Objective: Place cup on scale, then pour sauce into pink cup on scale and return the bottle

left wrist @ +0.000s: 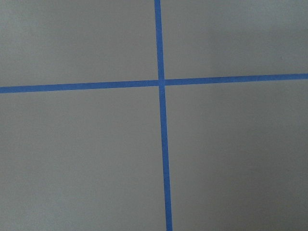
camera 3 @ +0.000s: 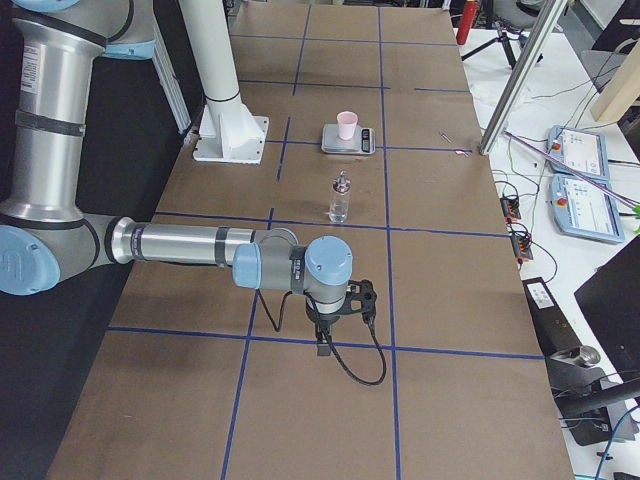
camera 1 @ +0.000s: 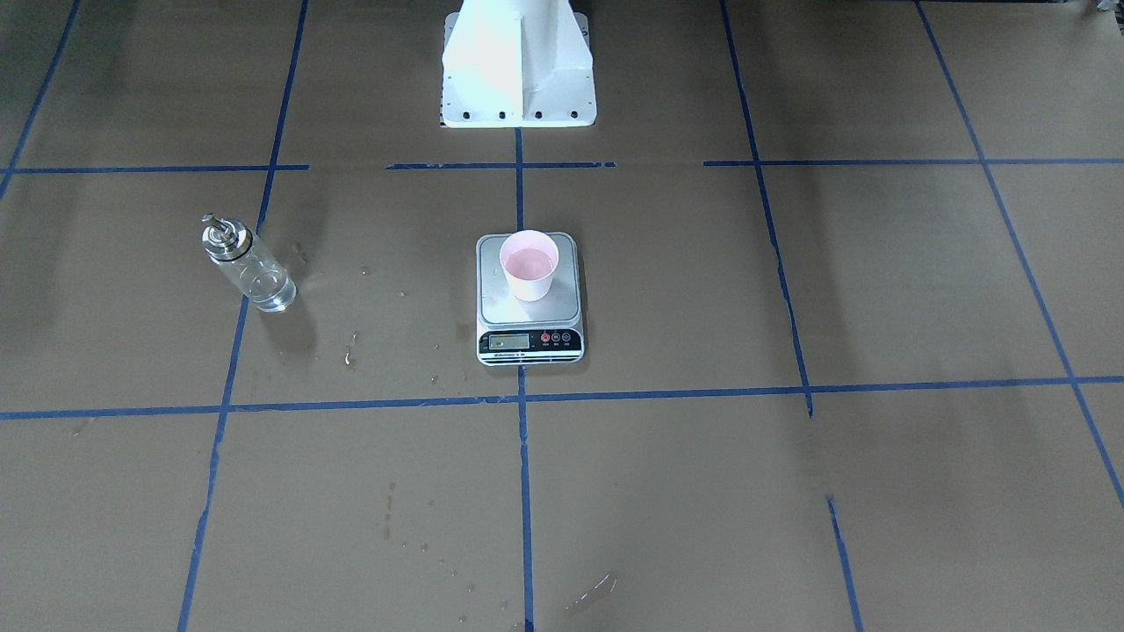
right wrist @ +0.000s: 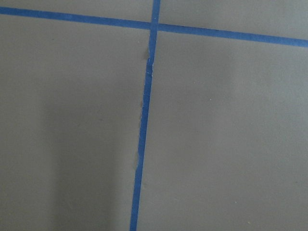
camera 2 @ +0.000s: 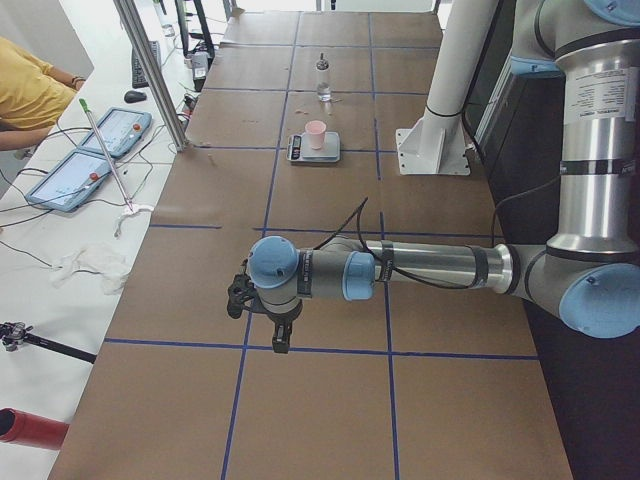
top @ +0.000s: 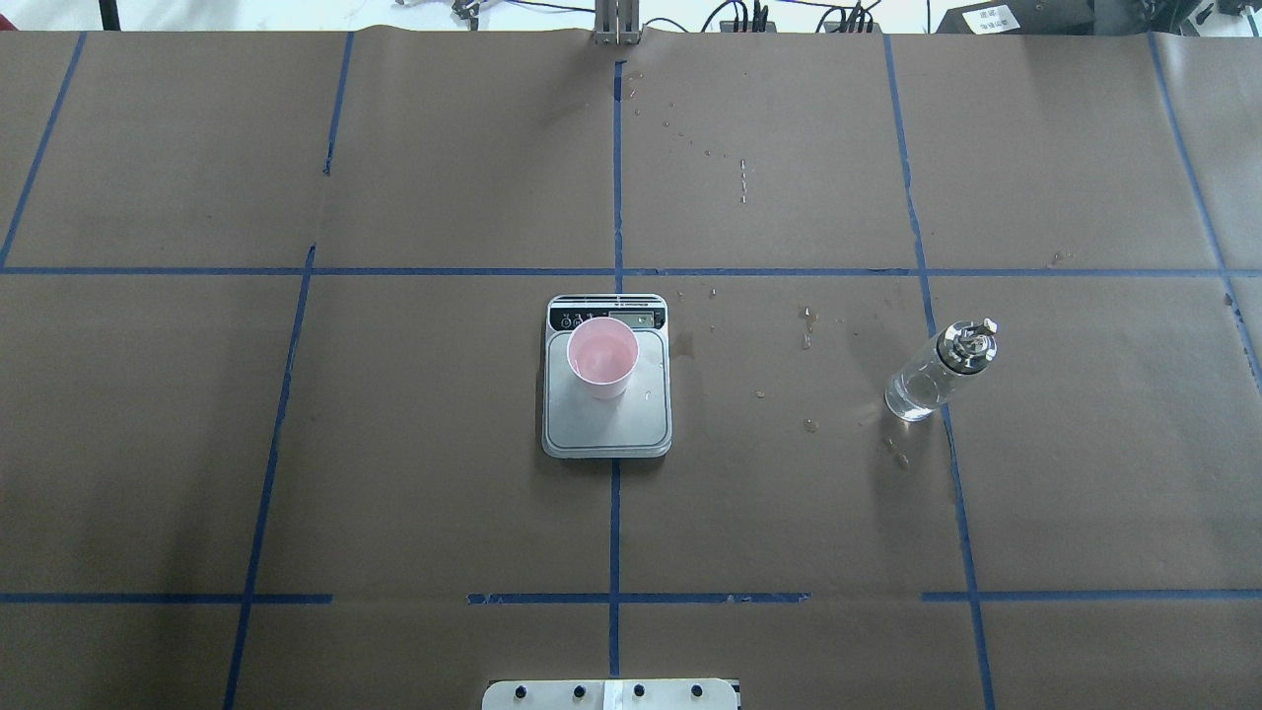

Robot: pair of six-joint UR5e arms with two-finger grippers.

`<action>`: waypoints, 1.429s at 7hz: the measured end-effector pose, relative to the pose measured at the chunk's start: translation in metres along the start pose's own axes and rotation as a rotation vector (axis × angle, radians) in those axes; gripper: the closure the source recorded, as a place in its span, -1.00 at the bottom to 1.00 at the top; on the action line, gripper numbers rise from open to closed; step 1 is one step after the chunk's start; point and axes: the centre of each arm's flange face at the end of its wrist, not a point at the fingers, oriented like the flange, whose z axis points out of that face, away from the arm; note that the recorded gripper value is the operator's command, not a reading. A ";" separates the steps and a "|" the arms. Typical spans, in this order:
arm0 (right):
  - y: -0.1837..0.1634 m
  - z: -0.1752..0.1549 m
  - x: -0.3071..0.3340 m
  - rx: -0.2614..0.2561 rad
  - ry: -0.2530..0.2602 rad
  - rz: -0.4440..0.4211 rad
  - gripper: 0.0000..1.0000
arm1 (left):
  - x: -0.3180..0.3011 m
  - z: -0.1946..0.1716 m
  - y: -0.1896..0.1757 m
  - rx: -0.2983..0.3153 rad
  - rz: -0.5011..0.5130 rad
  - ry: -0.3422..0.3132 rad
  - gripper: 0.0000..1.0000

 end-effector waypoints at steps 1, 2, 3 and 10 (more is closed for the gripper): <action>-0.001 -0.001 -0.001 0.003 -0.004 -0.002 -1.00 | 0.003 -0.001 -0.001 0.004 0.009 -0.002 -1.00; -0.001 -0.001 -0.001 0.005 -0.006 -0.003 -1.00 | 0.007 -0.004 -0.002 0.011 0.019 -0.004 -1.00; -0.002 -0.001 -0.001 0.006 -0.006 -0.004 -1.00 | 0.011 -0.007 -0.002 0.018 0.028 -0.004 -1.00; 0.002 0.002 0.001 0.000 -0.008 0.002 -1.00 | 0.013 -0.009 0.000 0.020 0.028 -0.006 -1.00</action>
